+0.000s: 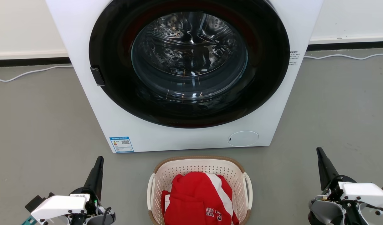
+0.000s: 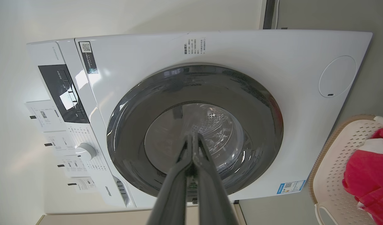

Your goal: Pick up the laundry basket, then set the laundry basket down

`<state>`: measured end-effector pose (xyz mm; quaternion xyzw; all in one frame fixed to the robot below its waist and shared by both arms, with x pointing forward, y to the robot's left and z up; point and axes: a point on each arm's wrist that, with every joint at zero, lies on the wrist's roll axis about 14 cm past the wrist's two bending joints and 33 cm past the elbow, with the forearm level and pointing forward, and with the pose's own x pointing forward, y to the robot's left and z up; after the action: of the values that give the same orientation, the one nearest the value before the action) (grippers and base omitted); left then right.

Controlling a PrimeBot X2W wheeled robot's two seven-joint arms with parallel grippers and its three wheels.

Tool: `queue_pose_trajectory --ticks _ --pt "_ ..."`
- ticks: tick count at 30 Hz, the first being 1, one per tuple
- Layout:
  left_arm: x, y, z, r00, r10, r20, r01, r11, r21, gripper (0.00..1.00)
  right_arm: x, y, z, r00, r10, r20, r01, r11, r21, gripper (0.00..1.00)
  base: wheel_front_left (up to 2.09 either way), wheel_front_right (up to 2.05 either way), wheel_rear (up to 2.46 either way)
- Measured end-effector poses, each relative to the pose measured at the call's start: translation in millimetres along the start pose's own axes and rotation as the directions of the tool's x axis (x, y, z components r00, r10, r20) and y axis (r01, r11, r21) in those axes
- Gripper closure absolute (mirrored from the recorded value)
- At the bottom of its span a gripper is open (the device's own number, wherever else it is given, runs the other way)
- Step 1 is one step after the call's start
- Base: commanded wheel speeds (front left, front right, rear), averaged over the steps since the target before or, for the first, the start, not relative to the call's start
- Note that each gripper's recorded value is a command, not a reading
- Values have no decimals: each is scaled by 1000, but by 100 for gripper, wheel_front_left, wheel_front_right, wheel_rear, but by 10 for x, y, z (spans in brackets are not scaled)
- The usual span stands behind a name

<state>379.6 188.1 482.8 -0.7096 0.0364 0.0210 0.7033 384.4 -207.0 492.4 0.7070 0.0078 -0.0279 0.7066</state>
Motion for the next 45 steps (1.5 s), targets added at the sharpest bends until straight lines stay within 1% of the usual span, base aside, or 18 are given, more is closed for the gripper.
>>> queue_pose_trajectory --ticks 45 --pt "0 0 1 1000 0 0 0 1000 0 100 0 1 0 1000 0 0 0 1000 0 100 0 0 0"
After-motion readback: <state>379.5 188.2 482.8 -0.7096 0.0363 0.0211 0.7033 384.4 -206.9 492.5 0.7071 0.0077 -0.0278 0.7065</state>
